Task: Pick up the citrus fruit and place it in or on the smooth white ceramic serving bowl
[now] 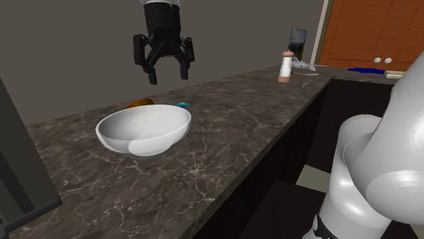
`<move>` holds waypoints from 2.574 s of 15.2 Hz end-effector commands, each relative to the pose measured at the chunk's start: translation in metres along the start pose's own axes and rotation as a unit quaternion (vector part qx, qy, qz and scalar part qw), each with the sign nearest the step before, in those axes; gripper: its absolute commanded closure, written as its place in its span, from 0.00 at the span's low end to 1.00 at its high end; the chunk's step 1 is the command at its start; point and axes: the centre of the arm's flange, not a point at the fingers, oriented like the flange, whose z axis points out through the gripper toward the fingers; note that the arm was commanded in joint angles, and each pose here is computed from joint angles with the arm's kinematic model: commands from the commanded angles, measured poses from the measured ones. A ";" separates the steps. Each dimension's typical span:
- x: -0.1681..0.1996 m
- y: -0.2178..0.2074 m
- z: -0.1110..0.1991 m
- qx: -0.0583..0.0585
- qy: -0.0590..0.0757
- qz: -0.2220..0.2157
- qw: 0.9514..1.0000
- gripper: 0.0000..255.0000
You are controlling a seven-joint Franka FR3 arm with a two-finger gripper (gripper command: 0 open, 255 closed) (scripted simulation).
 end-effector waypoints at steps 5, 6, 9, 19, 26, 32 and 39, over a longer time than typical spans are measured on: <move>0.088 -0.036 0.029 -0.022 -0.057 0.059 0.996 0.00; 0.102 -0.041 0.034 -0.025 -0.066 0.068 0.995 0.00; 0.125 -0.047 0.050 -0.031 -0.082 0.084 0.993 0.00; 0.119 -0.045 0.084 -0.031 -0.082 0.084 0.993 0.00; 0.119 -0.045 0.084 -0.031 -0.082 0.084 0.993 1.00; 0.118 -0.046 0.084 -0.031 -0.082 0.084 0.993 1.00; 0.117 -0.046 0.052 -0.031 -0.082 0.084 0.993 1.00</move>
